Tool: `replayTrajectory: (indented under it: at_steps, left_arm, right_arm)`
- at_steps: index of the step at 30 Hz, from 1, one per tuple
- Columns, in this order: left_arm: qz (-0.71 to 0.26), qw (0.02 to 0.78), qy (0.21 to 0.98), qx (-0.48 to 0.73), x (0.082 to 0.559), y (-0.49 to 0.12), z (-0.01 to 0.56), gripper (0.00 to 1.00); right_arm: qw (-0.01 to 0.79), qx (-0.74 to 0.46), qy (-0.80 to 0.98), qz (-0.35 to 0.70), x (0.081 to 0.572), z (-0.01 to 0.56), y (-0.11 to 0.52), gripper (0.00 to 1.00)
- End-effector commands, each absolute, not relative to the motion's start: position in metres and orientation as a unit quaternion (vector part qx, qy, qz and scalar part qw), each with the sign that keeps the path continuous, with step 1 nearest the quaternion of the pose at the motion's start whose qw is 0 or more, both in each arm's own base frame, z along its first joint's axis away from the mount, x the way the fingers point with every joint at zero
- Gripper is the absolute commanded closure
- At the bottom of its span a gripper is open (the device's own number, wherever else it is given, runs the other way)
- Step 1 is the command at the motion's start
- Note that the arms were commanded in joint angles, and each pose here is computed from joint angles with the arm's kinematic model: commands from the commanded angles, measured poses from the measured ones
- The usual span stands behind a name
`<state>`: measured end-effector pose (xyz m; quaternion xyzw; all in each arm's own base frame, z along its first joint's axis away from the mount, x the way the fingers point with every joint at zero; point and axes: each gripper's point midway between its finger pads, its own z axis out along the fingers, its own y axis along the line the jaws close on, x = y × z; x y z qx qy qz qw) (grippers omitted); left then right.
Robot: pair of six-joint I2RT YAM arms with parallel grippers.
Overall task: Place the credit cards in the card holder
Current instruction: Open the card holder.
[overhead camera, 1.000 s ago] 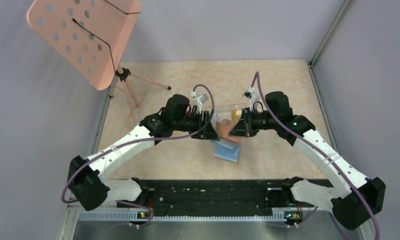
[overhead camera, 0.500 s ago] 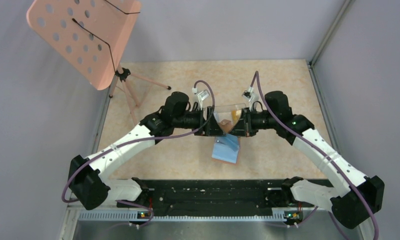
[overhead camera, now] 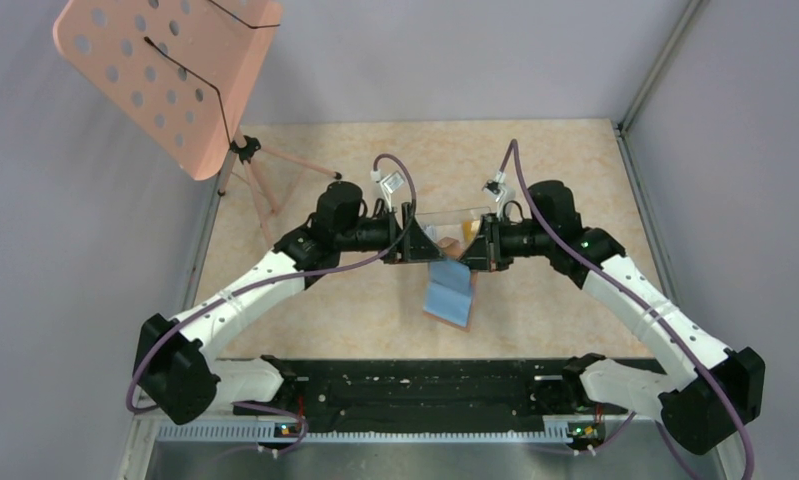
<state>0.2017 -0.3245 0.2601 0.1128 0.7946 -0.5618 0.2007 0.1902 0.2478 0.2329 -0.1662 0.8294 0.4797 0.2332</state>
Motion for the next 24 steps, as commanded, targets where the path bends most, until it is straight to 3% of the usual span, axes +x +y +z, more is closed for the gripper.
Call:
replayTrajectory:
  at_steps: [1, 5, 24]
  left_arm:
    - [-0.573, 0.233, 0.774, 0.136, 0.199, -0.316, 0.279, 0.37]
    - [-0.539, 0.211, 0.798, 0.165, 0.193, -0.311, 0.268, 0.43]
    - [-0.563, 0.159, 0.790, 0.182, 0.180, -0.317, 0.261, 0.37]
  right_arm:
    - [0.258, -0.175, 0.806, 0.503, 0.197, 0.260, 0.255, 1.00]
    - [0.259, -0.185, 0.809, 0.495, 0.197, 0.257, 0.254, 1.00]
    - [0.250, -0.192, 0.809, 0.495, 0.201, 0.254, 0.257, 1.00]
